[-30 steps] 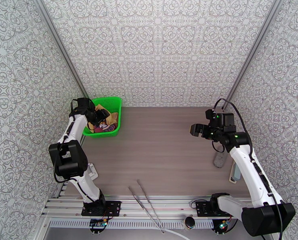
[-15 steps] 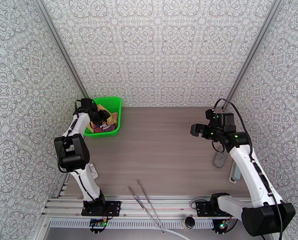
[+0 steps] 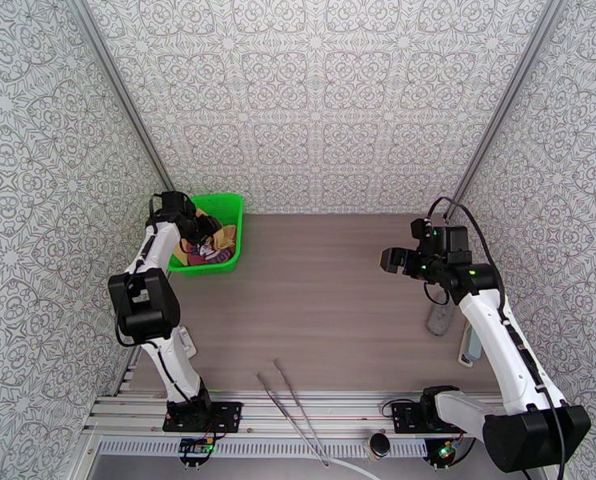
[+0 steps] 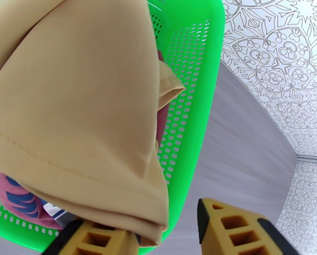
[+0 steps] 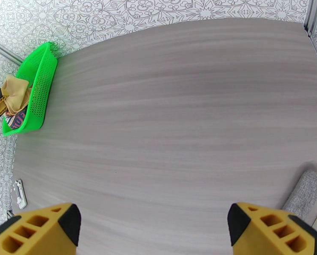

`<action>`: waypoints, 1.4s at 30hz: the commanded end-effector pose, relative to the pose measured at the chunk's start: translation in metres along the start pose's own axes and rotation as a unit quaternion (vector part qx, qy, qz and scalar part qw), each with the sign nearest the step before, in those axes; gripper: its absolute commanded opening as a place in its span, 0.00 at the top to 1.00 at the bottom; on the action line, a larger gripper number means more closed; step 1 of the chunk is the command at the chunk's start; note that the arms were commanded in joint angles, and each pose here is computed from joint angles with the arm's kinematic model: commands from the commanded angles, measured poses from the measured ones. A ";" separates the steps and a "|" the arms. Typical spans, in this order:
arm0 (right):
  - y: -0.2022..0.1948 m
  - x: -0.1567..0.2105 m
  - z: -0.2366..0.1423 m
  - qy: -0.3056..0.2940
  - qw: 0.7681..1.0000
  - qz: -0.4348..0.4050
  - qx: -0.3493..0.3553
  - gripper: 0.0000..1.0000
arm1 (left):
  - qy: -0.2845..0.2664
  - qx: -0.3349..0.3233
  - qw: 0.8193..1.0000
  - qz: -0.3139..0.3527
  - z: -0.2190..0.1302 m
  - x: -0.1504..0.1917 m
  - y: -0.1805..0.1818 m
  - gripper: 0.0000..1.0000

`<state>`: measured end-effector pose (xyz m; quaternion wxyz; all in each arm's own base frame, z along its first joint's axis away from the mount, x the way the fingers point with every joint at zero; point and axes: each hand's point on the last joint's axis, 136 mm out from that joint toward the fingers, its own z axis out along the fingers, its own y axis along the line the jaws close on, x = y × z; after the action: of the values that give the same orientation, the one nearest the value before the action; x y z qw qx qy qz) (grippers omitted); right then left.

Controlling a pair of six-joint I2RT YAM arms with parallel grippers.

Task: Fold and stack the mixed laundry pile

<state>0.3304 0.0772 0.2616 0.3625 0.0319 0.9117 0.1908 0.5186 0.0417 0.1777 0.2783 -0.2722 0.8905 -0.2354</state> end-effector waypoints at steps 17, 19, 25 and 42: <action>0.005 0.004 -0.008 0.006 1.000 -0.001 -0.003 0.09 | -0.070 0.044 0.993 0.083 -0.063 -0.049 -0.084 1.00; 0.006 0.004 -0.007 0.007 1.000 -0.001 -0.008 0.09 | -0.095 0.069 0.987 0.109 -0.095 -0.064 -0.112 1.00; 0.011 0.001 -0.007 0.001 1.000 0.004 -0.022 0.09 | -0.128 0.187 0.964 0.140 -0.158 -0.081 -0.180 1.00; 0.053 0.000 -0.010 -0.005 0.990 -0.039 -0.135 0.09 | -0.067 0.439 0.863 0.243 -0.246 0.041 -0.348 1.00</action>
<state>0.3266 0.0952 0.2680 0.3561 0.0129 0.9034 0.2386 0.4962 -0.1633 0.4829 0.4322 0.0373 0.7618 -0.4812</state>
